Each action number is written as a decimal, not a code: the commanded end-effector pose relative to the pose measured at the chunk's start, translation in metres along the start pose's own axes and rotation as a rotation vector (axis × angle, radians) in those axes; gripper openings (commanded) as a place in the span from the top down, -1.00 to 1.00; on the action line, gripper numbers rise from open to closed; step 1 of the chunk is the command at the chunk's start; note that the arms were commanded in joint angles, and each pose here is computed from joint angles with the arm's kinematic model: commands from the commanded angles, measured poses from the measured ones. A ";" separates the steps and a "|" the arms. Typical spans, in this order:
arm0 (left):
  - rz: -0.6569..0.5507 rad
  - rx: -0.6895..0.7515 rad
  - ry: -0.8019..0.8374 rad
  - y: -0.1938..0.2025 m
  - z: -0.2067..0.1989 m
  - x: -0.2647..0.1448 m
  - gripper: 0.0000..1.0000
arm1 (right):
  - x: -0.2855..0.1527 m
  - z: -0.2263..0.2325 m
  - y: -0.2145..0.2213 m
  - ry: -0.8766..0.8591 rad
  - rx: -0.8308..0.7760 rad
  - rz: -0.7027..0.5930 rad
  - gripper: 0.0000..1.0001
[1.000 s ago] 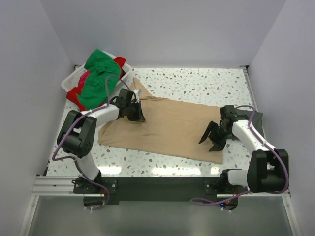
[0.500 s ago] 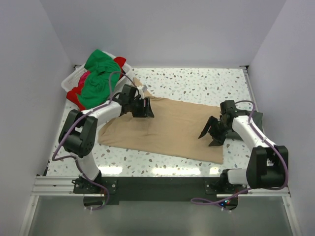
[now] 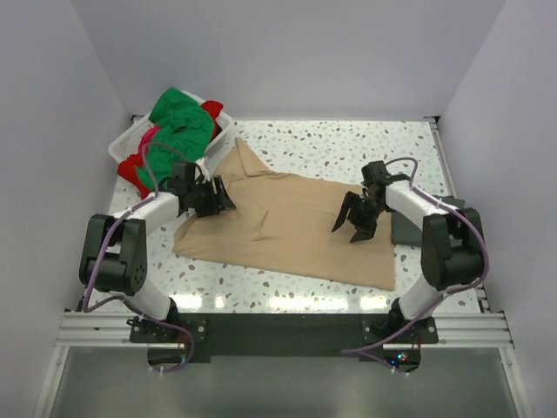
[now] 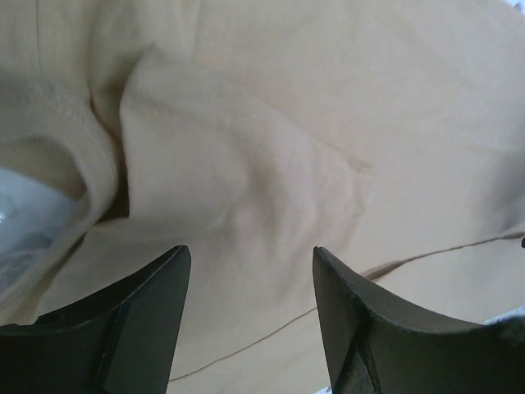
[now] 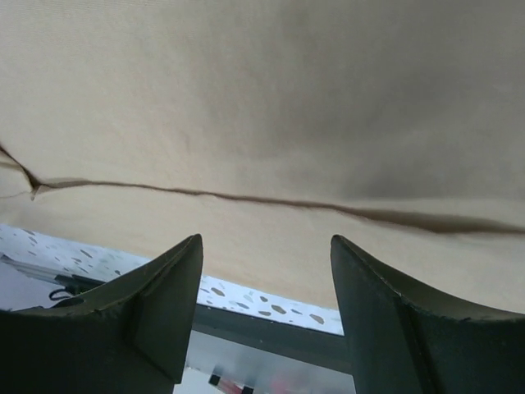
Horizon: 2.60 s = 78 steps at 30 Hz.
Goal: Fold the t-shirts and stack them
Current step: Fold the tshirt
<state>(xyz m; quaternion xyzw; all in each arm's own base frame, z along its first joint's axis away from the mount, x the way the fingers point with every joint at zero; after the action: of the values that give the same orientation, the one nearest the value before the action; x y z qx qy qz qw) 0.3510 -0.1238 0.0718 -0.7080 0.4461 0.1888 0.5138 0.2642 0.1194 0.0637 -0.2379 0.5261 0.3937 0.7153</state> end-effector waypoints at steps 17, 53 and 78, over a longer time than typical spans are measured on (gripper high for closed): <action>0.120 -0.284 -0.189 0.124 0.034 -0.026 -0.47 | 0.056 -0.027 0.040 0.119 -0.092 0.149 -0.34; -0.013 -0.079 -0.384 0.025 0.070 -0.078 -0.16 | 0.027 -0.026 0.051 0.103 -0.124 0.143 -0.36; 0.133 -0.118 -0.423 0.062 0.105 -0.058 0.77 | 0.028 -0.027 0.049 0.119 -0.115 0.138 -0.36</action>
<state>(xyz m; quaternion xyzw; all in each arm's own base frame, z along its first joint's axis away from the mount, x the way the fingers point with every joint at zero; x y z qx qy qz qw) 0.2817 -0.0176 0.0349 -0.6555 0.3681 0.3982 0.5256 0.2052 0.1369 0.0314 -0.2563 0.5575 0.4673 0.6365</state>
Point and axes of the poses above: each gripper's point midway between its finger pads, its own x axis out along the fingers, its own z axis along the line the jaws close on, y = z × x, the point moved 1 cm from there along -x, back along the fingers, and after that the axes turned 12 degrees about x, right-handed, at the moved point
